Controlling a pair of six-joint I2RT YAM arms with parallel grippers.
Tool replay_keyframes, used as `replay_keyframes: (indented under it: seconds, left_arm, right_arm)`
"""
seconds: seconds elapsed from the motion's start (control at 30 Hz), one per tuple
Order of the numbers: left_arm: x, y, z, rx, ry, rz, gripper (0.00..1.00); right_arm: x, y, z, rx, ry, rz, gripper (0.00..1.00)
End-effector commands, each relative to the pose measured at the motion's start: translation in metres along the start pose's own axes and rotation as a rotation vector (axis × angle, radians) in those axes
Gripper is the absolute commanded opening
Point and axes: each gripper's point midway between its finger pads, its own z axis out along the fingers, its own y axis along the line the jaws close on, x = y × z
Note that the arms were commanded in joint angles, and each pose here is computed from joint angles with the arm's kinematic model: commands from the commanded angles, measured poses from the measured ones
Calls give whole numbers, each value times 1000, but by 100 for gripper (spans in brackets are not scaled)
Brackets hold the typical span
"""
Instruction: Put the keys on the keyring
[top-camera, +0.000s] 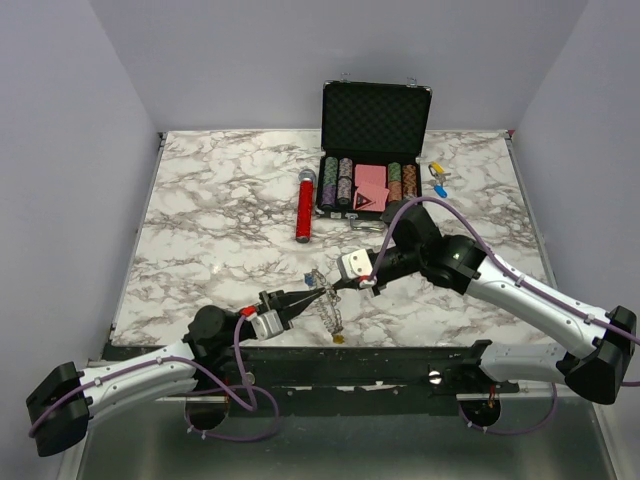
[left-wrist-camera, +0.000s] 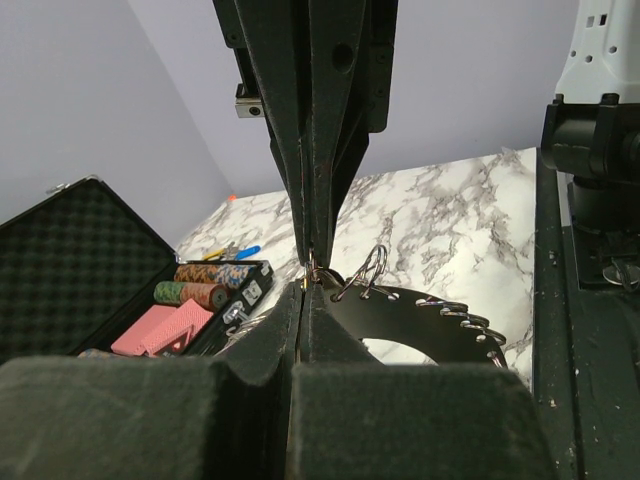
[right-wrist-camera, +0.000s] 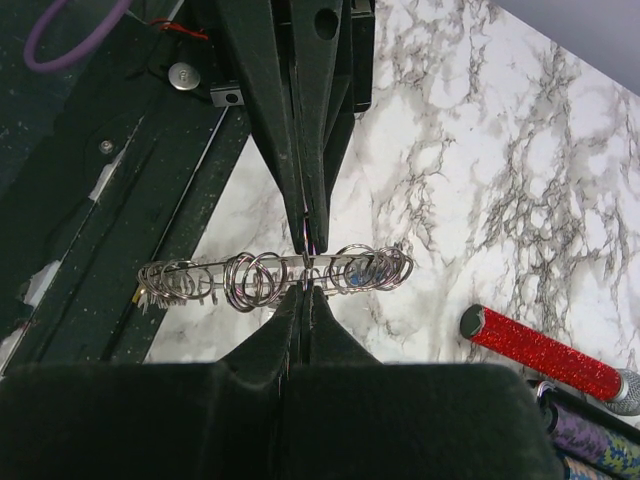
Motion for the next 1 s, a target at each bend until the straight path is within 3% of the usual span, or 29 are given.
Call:
replay_keyframes:
  seconds: [0.0,0.97]
  left_arm:
    - [0,-6,-5,17,-29,-2,0]
    - [1,-8,-4,26,-27,-8,0]
  right_arm:
    - [1,-2,3,14,2,12,0]
    - [-7,-1,6,-7,-36,12,0]
